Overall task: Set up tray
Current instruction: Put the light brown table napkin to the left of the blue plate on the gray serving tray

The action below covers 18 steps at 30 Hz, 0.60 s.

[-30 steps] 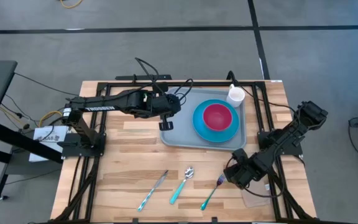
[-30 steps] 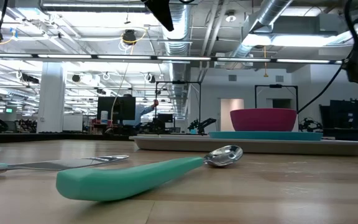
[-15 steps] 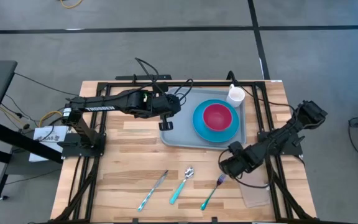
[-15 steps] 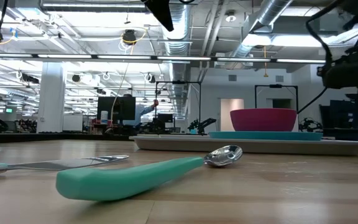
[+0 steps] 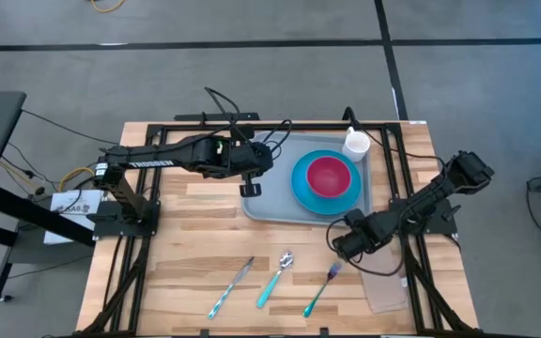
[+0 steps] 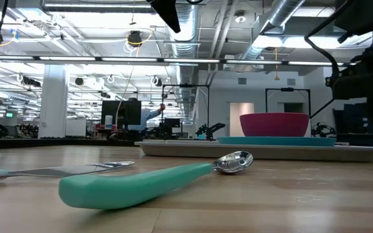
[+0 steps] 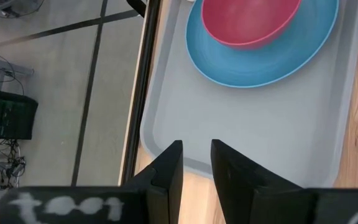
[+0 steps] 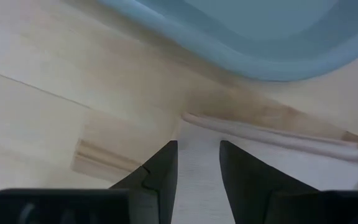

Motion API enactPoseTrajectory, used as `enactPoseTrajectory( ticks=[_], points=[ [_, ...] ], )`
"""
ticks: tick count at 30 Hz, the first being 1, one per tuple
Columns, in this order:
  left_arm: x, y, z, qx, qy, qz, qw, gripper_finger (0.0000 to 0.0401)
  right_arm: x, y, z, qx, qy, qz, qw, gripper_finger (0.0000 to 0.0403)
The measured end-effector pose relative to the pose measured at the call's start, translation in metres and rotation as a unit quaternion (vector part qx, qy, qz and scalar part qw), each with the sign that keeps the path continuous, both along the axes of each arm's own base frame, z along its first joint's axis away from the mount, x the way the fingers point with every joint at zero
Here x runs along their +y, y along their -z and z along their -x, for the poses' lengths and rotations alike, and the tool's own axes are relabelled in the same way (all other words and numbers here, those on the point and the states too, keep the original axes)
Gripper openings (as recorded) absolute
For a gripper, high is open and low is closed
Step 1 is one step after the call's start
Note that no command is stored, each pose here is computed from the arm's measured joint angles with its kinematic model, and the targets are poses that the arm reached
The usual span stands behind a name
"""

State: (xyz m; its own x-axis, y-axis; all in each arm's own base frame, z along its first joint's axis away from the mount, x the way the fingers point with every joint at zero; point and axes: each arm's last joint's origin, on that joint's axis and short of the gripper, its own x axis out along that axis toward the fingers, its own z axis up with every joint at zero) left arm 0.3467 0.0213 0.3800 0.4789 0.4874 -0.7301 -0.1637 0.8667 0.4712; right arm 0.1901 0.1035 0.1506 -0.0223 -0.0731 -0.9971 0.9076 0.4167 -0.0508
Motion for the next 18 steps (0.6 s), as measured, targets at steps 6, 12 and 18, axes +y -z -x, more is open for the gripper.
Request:
enactPoseTrajectory(
  ticks=[6, 12, 18],
  points=[
    [0.0, 0.0, 0.0, 0.0, 0.0, 0.0, 1.0, 0.0072, 0.0, 0.0, -0.001, -0.011, -0.001, 0.009, 1.0, 0.0114],
    [0.0, 0.0, 0.0, 0.0, 0.0, 0.0, 1.0, 0.0072, 0.001, 0.004, -0.002, -0.005, -0.001, 0.014, 1.0, 0.0114],
    [0.0, 0.0, 0.0, 0.0, 0.0, 0.0, 1.0, 0.0072, 0.005, 0.023, -0.009, 0.028, -0.015, 0.021, 0.999, 0.0114]
  ],
)
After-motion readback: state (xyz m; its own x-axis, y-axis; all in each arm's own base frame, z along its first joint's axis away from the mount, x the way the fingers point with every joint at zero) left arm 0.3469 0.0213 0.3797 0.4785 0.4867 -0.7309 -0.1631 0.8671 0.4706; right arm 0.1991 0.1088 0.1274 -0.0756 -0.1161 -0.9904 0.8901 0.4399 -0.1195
